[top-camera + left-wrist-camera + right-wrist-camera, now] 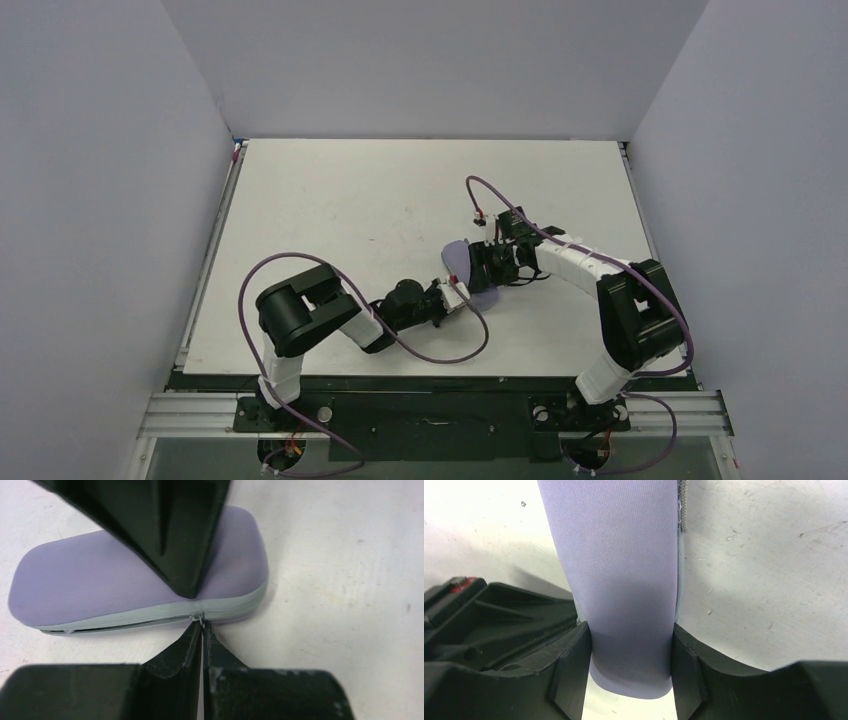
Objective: Open the umbrella
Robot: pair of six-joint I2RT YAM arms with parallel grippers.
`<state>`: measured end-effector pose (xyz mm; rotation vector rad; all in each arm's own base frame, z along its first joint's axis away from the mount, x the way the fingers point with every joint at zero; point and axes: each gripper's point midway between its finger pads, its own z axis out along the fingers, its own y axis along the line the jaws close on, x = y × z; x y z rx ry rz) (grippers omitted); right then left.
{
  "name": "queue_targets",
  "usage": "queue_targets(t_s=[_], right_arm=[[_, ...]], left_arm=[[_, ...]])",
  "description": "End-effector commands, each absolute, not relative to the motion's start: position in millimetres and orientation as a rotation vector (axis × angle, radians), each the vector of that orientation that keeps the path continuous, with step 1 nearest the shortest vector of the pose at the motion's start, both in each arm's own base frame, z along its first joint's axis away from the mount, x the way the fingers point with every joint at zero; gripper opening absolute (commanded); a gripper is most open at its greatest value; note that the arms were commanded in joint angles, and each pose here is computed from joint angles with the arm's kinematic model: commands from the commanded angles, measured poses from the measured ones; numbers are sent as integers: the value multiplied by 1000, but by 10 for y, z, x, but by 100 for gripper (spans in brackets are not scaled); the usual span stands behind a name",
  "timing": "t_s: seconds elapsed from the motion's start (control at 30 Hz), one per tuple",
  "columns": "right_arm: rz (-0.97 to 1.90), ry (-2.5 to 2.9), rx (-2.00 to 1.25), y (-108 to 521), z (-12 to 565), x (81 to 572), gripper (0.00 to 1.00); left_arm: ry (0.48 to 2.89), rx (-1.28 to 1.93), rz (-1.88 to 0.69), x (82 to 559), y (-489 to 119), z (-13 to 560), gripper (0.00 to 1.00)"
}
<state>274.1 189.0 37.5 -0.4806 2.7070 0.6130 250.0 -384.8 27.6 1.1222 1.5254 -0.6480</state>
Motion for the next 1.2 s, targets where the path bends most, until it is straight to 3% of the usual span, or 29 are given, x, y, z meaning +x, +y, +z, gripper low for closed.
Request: queue_targets(t_s=[0.0, 0.33, 0.57, 0.63, 0.67, 0.73, 0.8, 0.87, 1.17], right_arm=[[537, 2730, -359, 1819, 193, 2834, 0], [526, 2712, -118, 1861, 176, 3019, 0], [526, 2697, -75, 1743, 202, 3043, 1], [602, 2703, -157, 1801, 265, 2950, 25], [633, 2702, -240, 1809, 326, 2865, 46], [641, 2676, -414, 1762, 456, 2738, 71], [611, 2647, -598, 1670, 591, 2622, 80], [577, 2635, -755, 1566, 718, 2541, 82], [633, 2344, -1372, 1312, 1154, 2635, 80]], left_arm=[[1425, 1246, -796, 1962, -4085, 384, 0], [1442, 1281, -832, 1761, -4369, 308, 0], [1506, 1255, -875, 1729, -3985, 320, 0], [1520, 1247, -869, 1784, -3866, 320, 0], [1538, 1236, -850, 1873, -3798, 313, 0], [1543, 1239, -841, 1964, -3708, 296, 0], [1535, 1254, -829, 2049, -3644, 279, 0], [1523, 1273, -827, 2124, -3599, 264, 0], [1507, 1289, -825, 2360, -3497, 282, 0]])
